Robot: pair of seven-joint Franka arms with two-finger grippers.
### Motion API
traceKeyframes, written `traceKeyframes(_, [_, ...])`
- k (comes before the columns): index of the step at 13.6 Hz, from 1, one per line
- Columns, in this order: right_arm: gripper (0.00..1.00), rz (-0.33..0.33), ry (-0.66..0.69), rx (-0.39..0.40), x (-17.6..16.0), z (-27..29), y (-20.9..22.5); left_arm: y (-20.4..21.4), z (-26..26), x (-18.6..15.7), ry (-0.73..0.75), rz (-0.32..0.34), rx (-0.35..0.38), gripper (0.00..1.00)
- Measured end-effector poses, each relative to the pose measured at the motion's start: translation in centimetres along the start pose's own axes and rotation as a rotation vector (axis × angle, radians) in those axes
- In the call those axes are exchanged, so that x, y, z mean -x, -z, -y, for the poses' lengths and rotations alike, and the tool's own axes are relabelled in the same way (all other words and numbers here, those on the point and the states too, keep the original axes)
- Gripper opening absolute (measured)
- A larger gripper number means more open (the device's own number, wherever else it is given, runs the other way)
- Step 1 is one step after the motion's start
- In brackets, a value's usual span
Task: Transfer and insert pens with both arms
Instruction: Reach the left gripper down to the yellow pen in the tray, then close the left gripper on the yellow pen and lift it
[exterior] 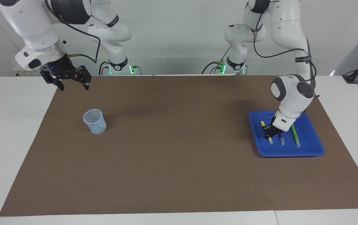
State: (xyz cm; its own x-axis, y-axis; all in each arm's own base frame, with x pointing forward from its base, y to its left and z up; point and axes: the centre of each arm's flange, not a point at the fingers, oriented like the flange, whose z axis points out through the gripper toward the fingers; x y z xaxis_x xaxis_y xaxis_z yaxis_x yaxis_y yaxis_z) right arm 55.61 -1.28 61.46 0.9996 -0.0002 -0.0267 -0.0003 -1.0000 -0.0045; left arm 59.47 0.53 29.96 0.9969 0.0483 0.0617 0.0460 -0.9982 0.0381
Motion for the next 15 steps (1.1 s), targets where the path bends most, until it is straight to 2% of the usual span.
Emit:
traceKeyframes(3, [1.0,0.0,0.0,0.0,0.0,0.0,0.0,0.1,0.0,0.0,0.0,0.003,0.0,0.17])
traceKeyframes(6, [1.0,0.0,0.0,0.0,0.0,0.0,0.0,1.3,-0.4,-0.6,0.003,0.055,0.012,0.17])
traceKeyframes(10, [1.0,0.0,0.0,0.0,0.0,0.0,0.0,5.9,-1.8,-2.2,0.099,0.116,0.045,0.17])
traceKeyframes(15, [1.0,0.0,0.0,0.0,0.0,0.0,0.0,14.2,-6.0,-1.7,0.263,0.186,0.094,0.17])
